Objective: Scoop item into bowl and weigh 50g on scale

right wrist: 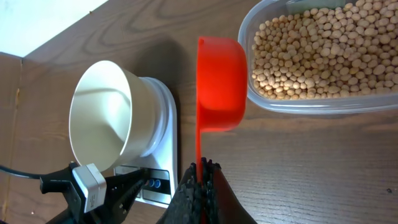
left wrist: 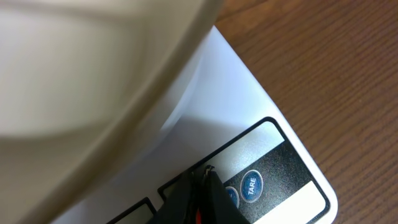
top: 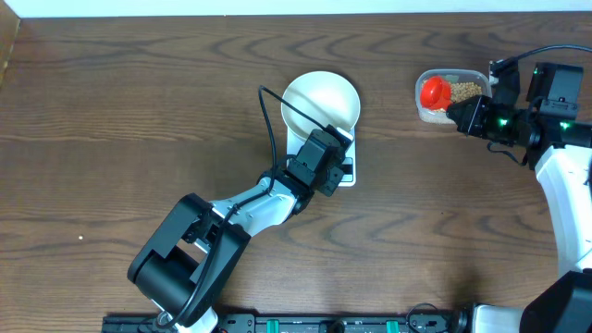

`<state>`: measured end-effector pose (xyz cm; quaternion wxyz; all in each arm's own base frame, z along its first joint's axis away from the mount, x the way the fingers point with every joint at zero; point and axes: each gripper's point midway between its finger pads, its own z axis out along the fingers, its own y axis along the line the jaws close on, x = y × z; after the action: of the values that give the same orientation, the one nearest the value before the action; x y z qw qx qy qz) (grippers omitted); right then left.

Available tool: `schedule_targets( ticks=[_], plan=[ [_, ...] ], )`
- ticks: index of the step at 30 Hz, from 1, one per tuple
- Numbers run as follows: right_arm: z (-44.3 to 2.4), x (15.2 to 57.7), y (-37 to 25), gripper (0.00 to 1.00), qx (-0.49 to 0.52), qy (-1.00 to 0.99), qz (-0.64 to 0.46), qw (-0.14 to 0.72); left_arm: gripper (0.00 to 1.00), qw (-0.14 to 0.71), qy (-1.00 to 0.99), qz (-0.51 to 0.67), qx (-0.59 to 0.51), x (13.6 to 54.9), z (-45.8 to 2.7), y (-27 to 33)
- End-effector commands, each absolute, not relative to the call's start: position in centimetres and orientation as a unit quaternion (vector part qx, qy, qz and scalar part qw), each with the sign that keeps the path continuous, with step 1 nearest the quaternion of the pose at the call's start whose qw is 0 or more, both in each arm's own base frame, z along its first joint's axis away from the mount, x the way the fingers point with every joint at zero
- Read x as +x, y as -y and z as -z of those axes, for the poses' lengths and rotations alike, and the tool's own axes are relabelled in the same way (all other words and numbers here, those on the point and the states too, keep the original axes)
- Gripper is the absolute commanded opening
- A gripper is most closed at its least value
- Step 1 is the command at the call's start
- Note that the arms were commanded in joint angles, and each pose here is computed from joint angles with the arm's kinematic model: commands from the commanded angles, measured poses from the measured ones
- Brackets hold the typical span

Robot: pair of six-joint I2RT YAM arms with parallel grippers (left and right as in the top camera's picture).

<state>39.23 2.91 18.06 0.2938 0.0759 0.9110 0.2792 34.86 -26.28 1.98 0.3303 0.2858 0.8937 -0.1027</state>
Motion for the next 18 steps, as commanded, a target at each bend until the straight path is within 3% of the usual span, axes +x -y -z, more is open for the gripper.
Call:
schedule_targets(
  ticks=[1,18],
  plan=[
    [-19.4,39.4,-2.6,0.01,0.064,-0.907,-0.272,0.314,0.07,0.288,-0.909,0.096,0.285,33.4,0.9,25.4],
    [-19.4,39.4,-2.6,0.01,0.065,-0.907,-0.272,0.314,0.07,0.353,-0.885,0.117,0.281,34.6,-5.0,26.2]
  ],
)
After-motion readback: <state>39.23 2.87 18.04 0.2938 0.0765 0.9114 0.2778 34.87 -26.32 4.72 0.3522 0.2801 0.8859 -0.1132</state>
